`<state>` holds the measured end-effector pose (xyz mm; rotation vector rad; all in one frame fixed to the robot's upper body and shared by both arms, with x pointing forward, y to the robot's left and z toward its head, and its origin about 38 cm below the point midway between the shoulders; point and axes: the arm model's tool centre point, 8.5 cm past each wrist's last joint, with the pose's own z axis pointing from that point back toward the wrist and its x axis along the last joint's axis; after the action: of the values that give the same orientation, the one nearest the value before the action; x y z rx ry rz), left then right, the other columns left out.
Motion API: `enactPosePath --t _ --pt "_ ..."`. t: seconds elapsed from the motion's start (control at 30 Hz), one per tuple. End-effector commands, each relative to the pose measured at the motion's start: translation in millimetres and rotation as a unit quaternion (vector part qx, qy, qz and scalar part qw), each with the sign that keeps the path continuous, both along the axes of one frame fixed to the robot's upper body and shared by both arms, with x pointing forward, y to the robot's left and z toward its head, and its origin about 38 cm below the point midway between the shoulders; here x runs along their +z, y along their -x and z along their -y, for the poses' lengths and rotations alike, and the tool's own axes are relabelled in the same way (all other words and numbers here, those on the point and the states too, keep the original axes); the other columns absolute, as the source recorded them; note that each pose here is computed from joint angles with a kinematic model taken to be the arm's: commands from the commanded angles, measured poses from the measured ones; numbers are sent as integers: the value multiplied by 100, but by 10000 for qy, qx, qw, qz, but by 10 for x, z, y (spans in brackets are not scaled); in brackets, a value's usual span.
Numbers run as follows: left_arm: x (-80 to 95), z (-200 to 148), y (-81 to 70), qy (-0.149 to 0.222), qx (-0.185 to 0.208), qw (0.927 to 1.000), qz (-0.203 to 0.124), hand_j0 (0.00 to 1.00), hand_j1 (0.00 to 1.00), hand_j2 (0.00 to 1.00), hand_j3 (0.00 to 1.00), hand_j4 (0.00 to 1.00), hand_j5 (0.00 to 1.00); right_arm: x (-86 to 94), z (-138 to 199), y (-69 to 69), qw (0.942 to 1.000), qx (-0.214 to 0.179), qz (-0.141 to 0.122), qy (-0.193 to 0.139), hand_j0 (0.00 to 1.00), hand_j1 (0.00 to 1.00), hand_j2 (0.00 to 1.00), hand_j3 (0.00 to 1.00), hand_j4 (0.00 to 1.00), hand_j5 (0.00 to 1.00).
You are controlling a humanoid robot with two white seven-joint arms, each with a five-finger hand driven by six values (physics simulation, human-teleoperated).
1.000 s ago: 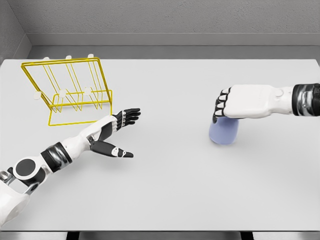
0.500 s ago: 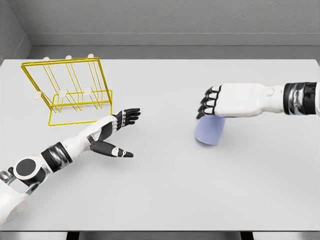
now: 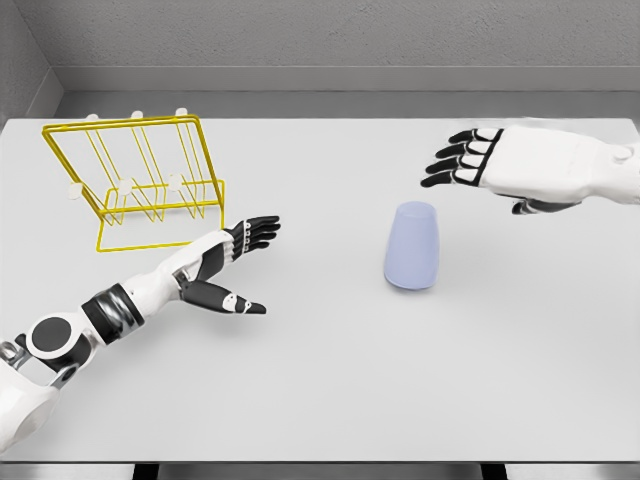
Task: Place the cup on the cup holder with both arms
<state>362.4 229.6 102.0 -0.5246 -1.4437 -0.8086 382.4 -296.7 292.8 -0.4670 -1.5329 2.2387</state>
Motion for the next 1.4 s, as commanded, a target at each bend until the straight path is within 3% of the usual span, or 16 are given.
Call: enactPosePath --t 0.0,0.1,0.17,0.23,0.27,0.3,0.33,0.4,0.47,0.63,0.67,1.13,1.17,1.37 --pt "4 -5 -2 16 7 10000 -7 100 100 100 100 100 100 394 176 -9 9976 -207 389 -527 100 100 100 100 100 100" --pt "4 2 2 18 -4 10000 -8 100 100 100 100 100 100 348 250 12 9969 -304 297 -666 100 100 100 100 100 100" --pt "19 15 -9 22 -19 10000 12 100 100 100 100 100 100 398 302 28 9950 -313 212 -928 100 100 100 100 100 100" --pt "41 84 -30 100 -46 9999 45 100 100 100 100 100 100 230 330 31 9935 -381 -37 -1068 100 100 100 100 100 100" --pt "43 116 -35 91 -85 9999 44 100 100 100 100 100 100 199 347 5 9894 -449 -41 -1382 100 100 100 100 100 100" --pt "67 178 -59 104 -153 9998 73 100 100 100 100 100 100 32 334 34 9860 -500 -189 -1582 100 100 100 100 100 100" --pt "78 212 -67 121 -182 9997 92 100 100 100 100 100 100 -24 334 37 9836 -550 -199 -1705 100 100 100 100 100 100" --pt "76 229 -70 118 -204 9997 90 100 100 100 100 100 100 -81 356 31 9825 -607 -267 -1740 100 100 100 100 100 100" --pt "103 379 -86 174 -357 9991 114 100 100 100 100 100 100 -224 466 -69 9757 -882 -415 -1963 100 100 100 100 100 100" --pt "105 426 -91 206 -380 9990 116 100 100 100 100 100 100 -232 470 -73 9754 -893 -424 -1971 100 100 100 100 100 100" --pt "78 567 -227 183 -434 9988 95 100 100 100 100 100 100 -243 448 -67 9745 -864 -445 -2024 100 100 100 100 100 100" --pt "78 567 -227 183 -434 9988 95 100 100 100 100 100 100 -243 448 -67 9745 -864 -445 -2024 100 100 100 100 100 100" --pt "169 959 -397 131 -606 9980 -127 100 100 100 100 100 100 -263 404 -74 9725 -828 -461 -2130 100 100 100 100 100 100" --pt "169 959 -397 131 -606 9980 -127 100 100 100 100 100 100 -263 404 -74 9725 -828 -461 -2130 100 100 100 100 100 100"
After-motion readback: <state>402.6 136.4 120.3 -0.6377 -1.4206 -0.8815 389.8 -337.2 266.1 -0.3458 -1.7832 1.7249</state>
